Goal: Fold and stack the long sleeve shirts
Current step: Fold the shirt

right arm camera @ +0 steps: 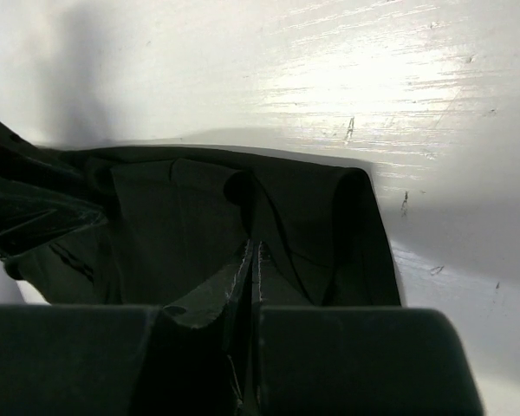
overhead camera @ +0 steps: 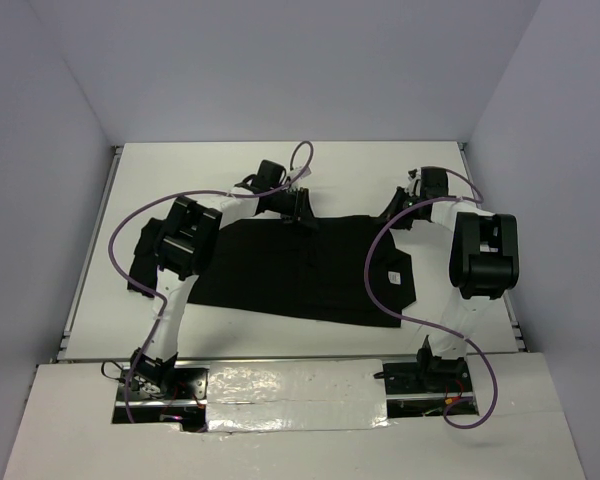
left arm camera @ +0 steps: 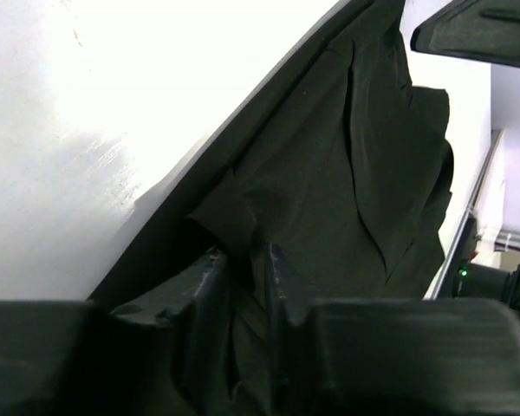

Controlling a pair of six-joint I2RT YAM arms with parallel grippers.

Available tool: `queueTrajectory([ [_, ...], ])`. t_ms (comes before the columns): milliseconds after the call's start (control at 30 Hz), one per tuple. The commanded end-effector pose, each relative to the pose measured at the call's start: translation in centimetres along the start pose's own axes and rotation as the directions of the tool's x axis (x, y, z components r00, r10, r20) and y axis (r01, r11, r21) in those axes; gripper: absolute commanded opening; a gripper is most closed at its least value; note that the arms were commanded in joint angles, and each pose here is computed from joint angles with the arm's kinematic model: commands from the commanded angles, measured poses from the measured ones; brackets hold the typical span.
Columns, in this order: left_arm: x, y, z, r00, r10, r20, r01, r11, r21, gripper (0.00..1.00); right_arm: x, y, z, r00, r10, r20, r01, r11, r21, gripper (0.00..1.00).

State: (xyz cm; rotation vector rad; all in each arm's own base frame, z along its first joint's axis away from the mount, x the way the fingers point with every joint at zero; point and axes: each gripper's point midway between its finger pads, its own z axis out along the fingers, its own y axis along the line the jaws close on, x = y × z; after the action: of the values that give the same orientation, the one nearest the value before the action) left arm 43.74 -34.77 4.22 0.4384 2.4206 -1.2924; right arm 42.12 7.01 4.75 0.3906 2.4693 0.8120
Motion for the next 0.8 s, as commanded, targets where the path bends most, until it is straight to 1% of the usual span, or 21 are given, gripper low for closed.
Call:
queueTrajectory([
  [0, -0.2, -1.1, -0.1, 0.999, 0.041, 0.0, -0.041, 0.999, 0.031, 0.38, -2.1, 1.8, -1.3, 0.996, -0.07, 0.053, 0.072, 0.997, -0.035, 0.08],
  [33, -0.2, -1.1, -0.2, 0.999, 0.047, -0.001, -0.047, 0.999, 0.022, 0.46, -1.5, 2.0, -1.4, 0.997, -0.072, 0.034, 0.074, 0.997, -0.035, 0.11],
  [67, -0.3, -1.1, -0.3, 0.999, 0.052, -0.001, -0.052, 0.998, 0.021, 0.5, -1.5, 2.3, -1.8, 0.996, -0.083, 0.038, 0.084, 0.996, -0.033, 0.16],
  [100, -0.5, -1.3, -0.5, 0.998, 0.064, 0.004, -0.064, 0.998, 0.019, 0.55, -1.1, 2.3, -2.0, 0.995, -0.096, 0.035, 0.097, 0.995, -0.025, 0.24],
  [133, -0.6, -1.3, -0.6, 0.998, 0.065, 0.0, -0.065, 0.998, 0.01, 0.57, -1.0, 2.5, -2.3, 0.993, -0.112, 0.044, 0.112, 0.994, -0.009, 0.28],
  [200, -1.5, -1.8, -1.1, 0.993, 0.113, 0.014, -0.113, 0.994, -0.002, 0.6, -0.6, 3.2, -3.5, 0.988, -0.139, 0.068, 0.139, 0.99, 0.002, 0.38],
  [233, -1.8, -2.1, -1.4, 0.992, 0.123, 0.014, -0.123, 0.992, -0.009, 0.64, -0.3, 3.5, -4.0, 0.986, -0.148, 0.071, 0.148, 0.989, 0.006, 0.4],
  [267, -2.1, -2.0, -1.6, 0.988, 0.152, 0.017, -0.152, 0.988, -0.026, 0.65, -0.5, 4.2, -4.9, 0.982, -0.165, 0.096, 0.165, 0.986, 0.01, 0.41],
  [300, -2.6, -2.4, -1.9, 0.984, 0.176, 0.022, -0.175, 0.984, -0.033, 0.67, 0.0, 4.0, -5.2, 0.981, -0.167, 0.094, 0.166, 0.986, 0.022, 0.44],
  [333, -3.2, -2.8, -2.2, 0.979, 0.203, 0.031, -0.202, 0.978, -0.043, 0.74, 0.3, 3.9, -5.6, 0.982, -0.165, 0.091, 0.162, 0.986, 0.037, 0.45],
  [367, -3.1, -2.8, -2.6, 0.972, 0.234, 0.016, -0.233, 0.971, -0.058, 0.75, 0.3, 3.9, -6.2, 0.98, -0.169, 0.103, 0.164, 0.985, 0.06, 0.46],
  [467, -4.3, -3.5, -3.5, 0.948, 0.318, 0.019, -0.315, 0.944, -0.099, 0.77, 1.4, 3.5, -6.9, 0.988, -0.134, 0.076, 0.127, 0.988, 0.092, 0.47],
  [533, -5.0, -4.1, -4.9, 0.933, 0.359, 0.014, -0.355, 0.927, -0.122, 0.77, 2.3, 3.0, -7.3, 0.994, -0.093, 0.058, 0.085, 0.989, 0.121, 0.47],
  [567, -5.2, -4.2, -5.4, 0.93, 0.369, 0.008, -0.364, 0.922, -0.132, 0.78, 2.3, 3.2, -7.9, 0.994, -0.085, 0.07, 0.076, 0.989, 0.126, 0.47],
  [600, -5.2, -4.0, -7.0, 0.935, 0.354, -0.006, -0.35, 0.924, -0.154, 0.81, 2.8, 2.6, -8.2, 0.996, -0.062, 0.071, 0.051, 0.988, 0.148, 0.48],
  [667, -5.7, -3.2, -9.2, 0.927, 0.374, -0.017, -0.369, 0.909, -0.194, 0.81, 3.8, 2.0, -9.4, 0.996, -0.007, 0.085, -0.008, 0.984, 0.179, 0.49],
  [700, -6.1, -2.2, -12.0, 0.935, 0.353, -0.016, -0.346, 0.906, -0.244, 0.81, 4.3, 1.1, -10.1, 0.996, 0.024, 0.09, -0.043, 0.974, 0.221, 0.49],
  [733, -6.0, -1.1, -13.5, 0.928, 0.371, -0.032, -0.366, 0.891, -0.269, 0.81, 4.5, 0.8, -10.7, 0.994, 0.037, 0.104, -0.061, 0.969, 0.238, 0.5],
  [767, -7.1, 0.0, -16.9, 0.933, 0.361, 0.003, -0.341, 0.884, -0.32, 0.81, 5.1, 0.6, -11.5, 0.991, 0.057, 0.122, -0.087, 0.963, 0.253, 0.5],
])
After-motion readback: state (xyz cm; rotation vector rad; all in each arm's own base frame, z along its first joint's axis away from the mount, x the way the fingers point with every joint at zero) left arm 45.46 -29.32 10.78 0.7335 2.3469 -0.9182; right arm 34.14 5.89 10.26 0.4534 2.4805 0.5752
